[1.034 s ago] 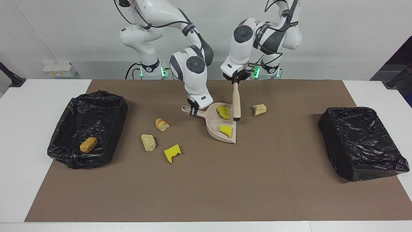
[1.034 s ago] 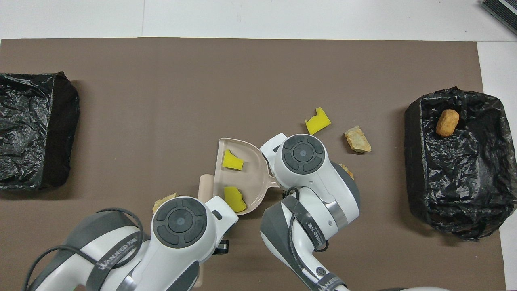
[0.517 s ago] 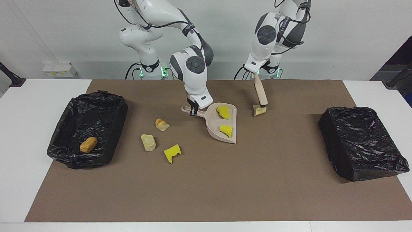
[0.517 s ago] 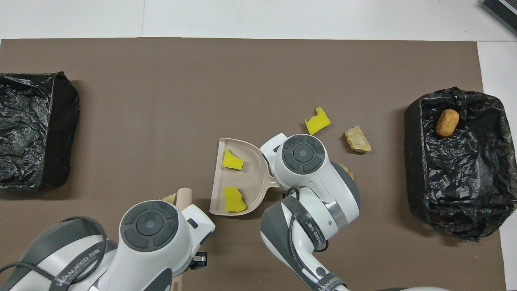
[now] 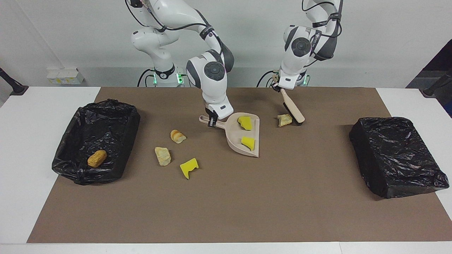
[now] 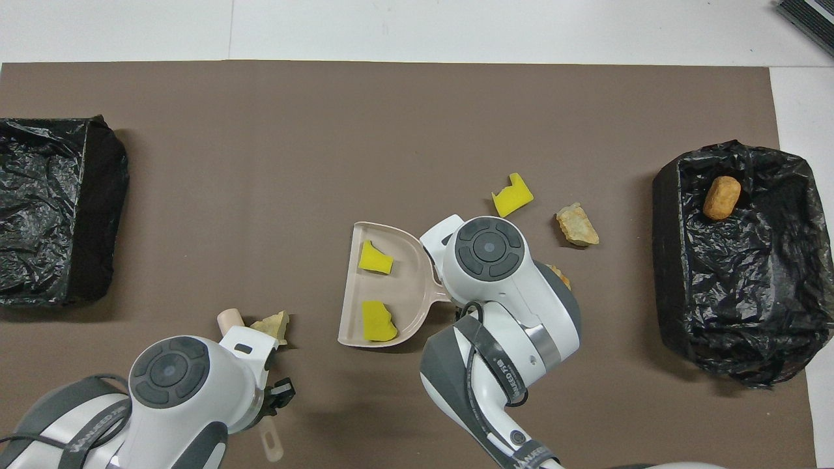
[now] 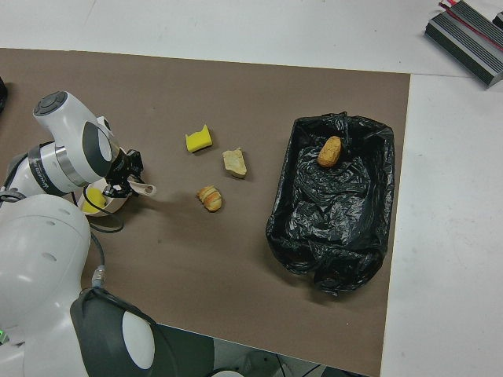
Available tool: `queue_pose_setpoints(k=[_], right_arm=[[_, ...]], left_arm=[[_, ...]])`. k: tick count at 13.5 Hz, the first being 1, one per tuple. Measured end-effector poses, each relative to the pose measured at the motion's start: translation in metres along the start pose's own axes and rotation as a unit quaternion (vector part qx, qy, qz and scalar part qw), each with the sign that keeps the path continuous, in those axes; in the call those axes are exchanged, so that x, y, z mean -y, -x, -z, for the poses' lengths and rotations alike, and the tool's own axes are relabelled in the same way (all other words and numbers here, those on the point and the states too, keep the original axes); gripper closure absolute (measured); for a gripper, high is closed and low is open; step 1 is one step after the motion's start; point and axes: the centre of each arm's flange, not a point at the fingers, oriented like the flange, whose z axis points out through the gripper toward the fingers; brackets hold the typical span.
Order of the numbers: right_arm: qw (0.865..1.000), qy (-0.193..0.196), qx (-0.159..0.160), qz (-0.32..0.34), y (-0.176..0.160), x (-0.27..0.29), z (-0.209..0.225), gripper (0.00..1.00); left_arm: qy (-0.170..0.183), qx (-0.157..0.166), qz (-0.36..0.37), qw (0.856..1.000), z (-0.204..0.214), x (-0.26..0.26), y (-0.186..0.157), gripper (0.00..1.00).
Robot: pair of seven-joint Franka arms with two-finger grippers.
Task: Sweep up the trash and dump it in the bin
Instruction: 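Brush the gathered pieces up into the dustpan with the left gripper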
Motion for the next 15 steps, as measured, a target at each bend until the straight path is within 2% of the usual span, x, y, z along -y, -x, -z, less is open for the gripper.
queue_pose_setpoints(k=[3, 5, 7, 15], right_arm=[[1.000, 0.005, -0.008, -0.007, 0.015, -0.017, -0.002, 0.69], [1.000, 0.005, -0.009, -0.012, 0.020, -0.021, -0.003, 0.69], [1.000, 0.005, -0.009, -0.012, 0.020, -0.021, -0.003, 0.69], [1.000, 0.005, -0.009, -0.012, 0.020, -0.021, -0.003, 0.69]], left_arm=[[0.020, -0.025, -0.090, 0.995, 0.000, -0.025, -0.020, 0.74], [0.036, -0.041, -0.124, 0.991, 0.011, -0.047, -0.021, 0.74], [0.055, -0.054, -0.150, 0.986, 0.018, -0.073, -0.008, 0.74], [0.089, -0.079, -0.222, 0.968, 0.049, -0.144, 0.044, 0.74]])
